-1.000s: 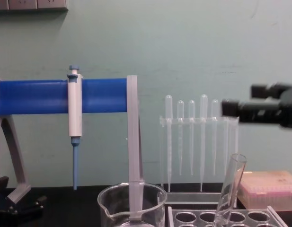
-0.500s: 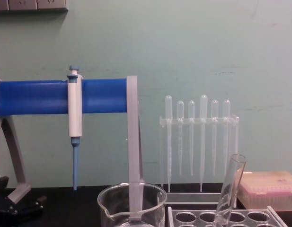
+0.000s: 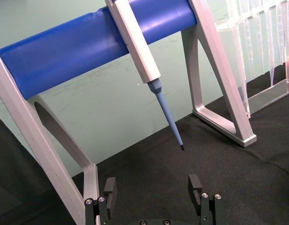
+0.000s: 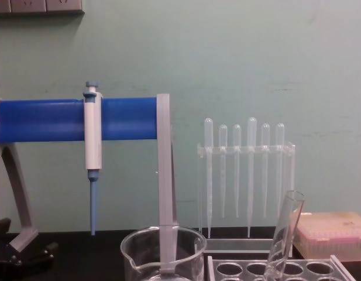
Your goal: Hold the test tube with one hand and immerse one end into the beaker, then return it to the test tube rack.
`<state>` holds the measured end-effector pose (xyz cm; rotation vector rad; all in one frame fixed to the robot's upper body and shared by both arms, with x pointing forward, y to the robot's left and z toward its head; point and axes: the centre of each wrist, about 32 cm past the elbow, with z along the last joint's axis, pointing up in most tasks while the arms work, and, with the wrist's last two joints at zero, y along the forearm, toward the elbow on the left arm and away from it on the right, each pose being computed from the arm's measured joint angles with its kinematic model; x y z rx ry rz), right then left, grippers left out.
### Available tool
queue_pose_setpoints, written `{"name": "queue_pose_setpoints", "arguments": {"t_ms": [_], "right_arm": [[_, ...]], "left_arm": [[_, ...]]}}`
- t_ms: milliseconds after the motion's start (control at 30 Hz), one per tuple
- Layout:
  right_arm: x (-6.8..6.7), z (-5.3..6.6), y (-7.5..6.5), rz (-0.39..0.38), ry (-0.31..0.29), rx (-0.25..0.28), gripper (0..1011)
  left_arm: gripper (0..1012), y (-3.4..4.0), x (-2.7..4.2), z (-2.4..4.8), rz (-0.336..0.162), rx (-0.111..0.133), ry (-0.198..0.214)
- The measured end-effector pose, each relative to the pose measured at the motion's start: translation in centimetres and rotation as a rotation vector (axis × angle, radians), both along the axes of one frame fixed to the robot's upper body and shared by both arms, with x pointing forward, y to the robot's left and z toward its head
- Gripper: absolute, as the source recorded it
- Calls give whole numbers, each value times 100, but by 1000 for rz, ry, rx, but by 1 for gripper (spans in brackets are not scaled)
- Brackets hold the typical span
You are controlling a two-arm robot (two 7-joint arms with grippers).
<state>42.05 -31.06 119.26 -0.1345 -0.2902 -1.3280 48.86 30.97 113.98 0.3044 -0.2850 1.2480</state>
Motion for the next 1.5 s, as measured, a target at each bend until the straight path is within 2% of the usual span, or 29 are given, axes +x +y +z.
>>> {"name": "queue_pose_setpoints", "arguments": {"t_ms": [1500], "right_arm": [[-1, 24, 2, -6, -2, -5, 1002]], "left_arm": [[1000, 0, 0, 0, 0, 0, 0]]}}
